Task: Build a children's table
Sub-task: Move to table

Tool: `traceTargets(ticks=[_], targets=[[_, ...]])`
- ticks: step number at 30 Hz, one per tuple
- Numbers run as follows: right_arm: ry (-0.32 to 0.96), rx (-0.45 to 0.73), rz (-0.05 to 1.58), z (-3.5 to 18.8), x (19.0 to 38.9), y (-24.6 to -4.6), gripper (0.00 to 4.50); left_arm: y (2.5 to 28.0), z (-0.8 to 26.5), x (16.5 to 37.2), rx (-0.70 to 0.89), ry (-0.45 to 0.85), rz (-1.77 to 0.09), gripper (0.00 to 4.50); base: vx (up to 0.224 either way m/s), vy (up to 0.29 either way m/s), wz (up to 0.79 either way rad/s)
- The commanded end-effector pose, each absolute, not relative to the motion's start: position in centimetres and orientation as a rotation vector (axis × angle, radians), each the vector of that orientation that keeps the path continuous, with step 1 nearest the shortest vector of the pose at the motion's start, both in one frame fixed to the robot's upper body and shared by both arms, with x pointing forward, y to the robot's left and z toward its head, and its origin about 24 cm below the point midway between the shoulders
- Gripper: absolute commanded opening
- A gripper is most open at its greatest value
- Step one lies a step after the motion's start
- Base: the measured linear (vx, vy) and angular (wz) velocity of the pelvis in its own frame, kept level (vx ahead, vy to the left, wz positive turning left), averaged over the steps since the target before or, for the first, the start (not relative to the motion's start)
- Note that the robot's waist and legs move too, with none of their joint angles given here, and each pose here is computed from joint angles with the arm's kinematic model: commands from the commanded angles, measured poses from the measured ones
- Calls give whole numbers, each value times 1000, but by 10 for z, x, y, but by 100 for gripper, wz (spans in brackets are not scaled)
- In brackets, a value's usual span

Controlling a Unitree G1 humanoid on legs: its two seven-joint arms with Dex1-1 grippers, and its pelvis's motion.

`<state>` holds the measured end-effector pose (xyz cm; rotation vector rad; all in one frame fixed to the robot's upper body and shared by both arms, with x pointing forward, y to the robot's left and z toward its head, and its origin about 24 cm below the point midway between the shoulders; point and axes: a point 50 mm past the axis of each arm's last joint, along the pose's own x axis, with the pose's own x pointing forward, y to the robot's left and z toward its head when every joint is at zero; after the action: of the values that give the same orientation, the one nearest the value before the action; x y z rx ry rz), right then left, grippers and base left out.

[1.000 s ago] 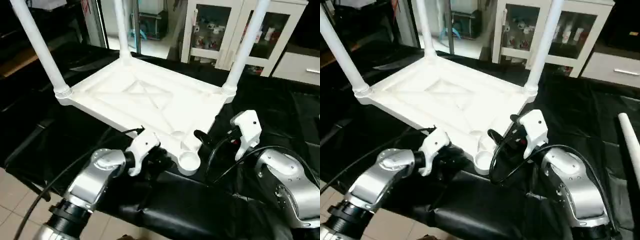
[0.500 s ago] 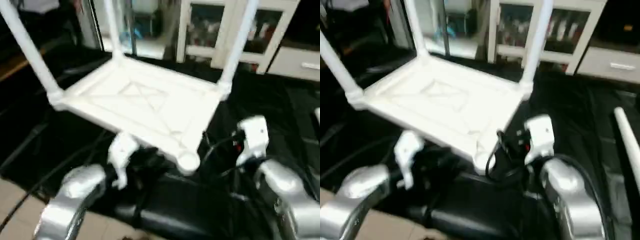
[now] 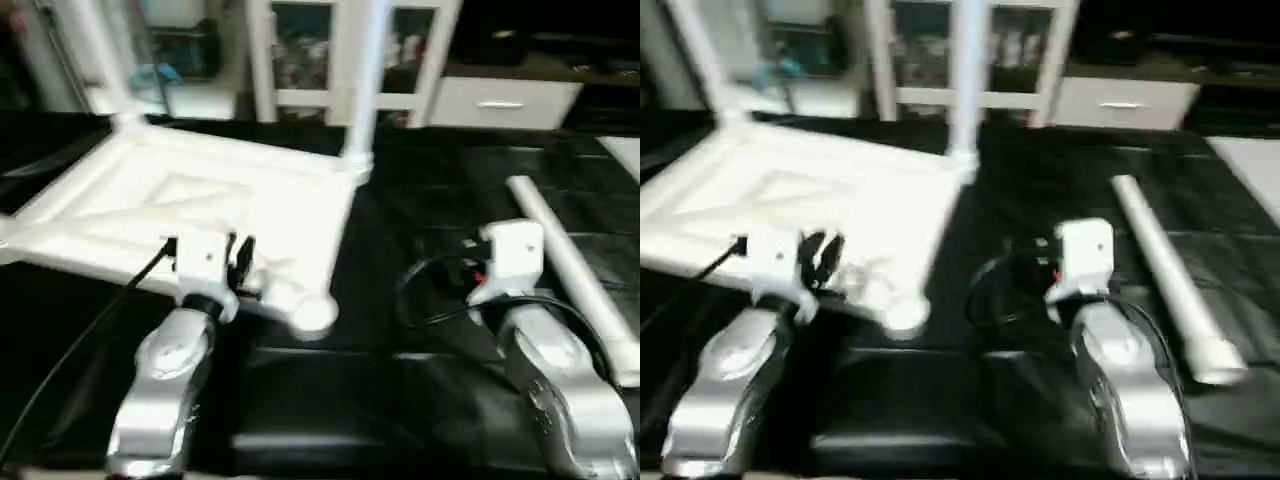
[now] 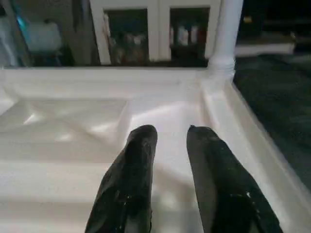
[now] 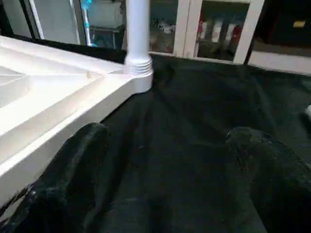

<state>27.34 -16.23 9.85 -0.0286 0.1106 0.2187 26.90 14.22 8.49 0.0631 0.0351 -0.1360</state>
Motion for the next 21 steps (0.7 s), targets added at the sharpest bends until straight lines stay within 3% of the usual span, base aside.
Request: traceTargets(ticks=[1, 11, 21], targets=[[124, -52, 219, 96, 276, -164, 425, 140, 80, 269, 80, 59, -114, 134, -11, -238, -13], [169, -70, 275, 91, 285, -158, 425, 123, 82, 280, 89, 31, -60, 134, -29, -178, 0], [206, -117, 199, 92, 292, -173, 425, 114, 78, 280, 172, 45, -157, 134, -94, -239, -5]])
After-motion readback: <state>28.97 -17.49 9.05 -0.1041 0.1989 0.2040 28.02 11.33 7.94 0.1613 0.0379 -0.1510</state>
